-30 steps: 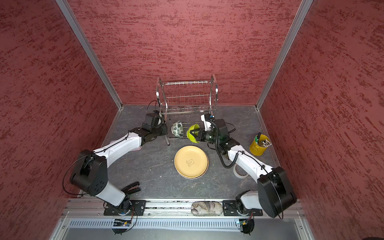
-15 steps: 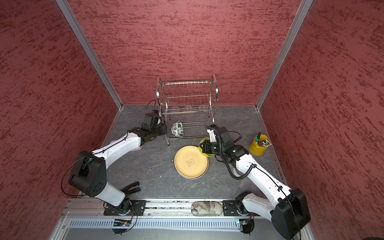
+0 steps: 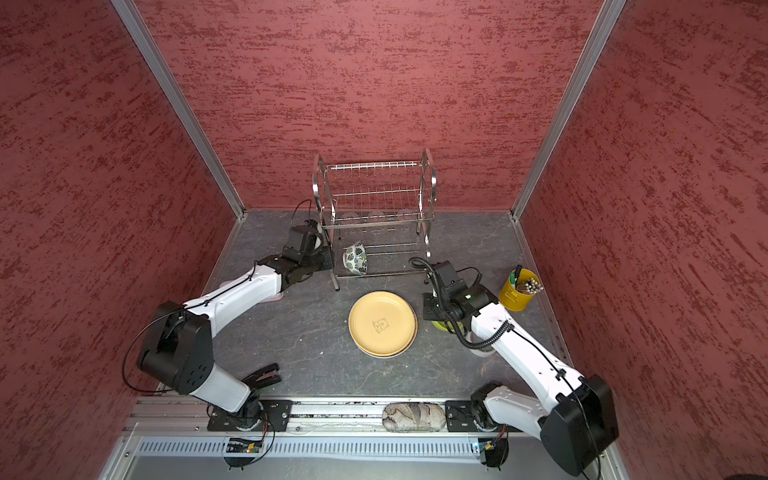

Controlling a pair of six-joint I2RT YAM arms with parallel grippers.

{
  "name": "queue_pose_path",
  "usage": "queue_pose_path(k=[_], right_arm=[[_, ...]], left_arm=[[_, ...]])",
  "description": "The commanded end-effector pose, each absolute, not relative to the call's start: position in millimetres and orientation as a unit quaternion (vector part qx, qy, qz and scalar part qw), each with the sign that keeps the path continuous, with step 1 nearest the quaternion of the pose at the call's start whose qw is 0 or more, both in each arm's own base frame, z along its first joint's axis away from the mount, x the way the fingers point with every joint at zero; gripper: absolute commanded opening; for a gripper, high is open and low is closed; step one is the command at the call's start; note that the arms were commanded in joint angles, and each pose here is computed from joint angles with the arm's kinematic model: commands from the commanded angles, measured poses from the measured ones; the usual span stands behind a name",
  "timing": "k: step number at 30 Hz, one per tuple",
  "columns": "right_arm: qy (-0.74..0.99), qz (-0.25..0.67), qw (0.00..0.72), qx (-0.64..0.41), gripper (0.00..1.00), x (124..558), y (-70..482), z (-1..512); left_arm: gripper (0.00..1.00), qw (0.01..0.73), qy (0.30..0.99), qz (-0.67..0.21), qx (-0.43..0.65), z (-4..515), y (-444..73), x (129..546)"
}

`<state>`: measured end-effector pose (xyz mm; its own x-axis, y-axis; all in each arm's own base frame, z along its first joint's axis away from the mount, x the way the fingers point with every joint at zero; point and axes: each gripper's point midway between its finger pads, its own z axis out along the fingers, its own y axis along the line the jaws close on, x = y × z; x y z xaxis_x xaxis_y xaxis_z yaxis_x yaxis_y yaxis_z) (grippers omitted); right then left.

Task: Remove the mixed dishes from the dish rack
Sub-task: 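Lower the lime-green bowl onto the table beside the plate stack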

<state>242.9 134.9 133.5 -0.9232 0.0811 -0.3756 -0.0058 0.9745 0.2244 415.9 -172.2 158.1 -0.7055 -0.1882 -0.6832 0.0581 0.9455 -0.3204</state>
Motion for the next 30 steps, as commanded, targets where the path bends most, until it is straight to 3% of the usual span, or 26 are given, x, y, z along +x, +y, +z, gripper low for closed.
queue_pose_path(k=[1,30], right_arm=[[0.979,0.066,0.191,0.013,0.0,246,123,130],[0.987,0.009,0.154,-0.041,0.0,293,141,89]], left_arm=[[0.2,0.426,0.884,-0.19,-0.021,192,-181,422],[0.2,0.419,0.889,-0.18,-0.028,182,-177,424]])
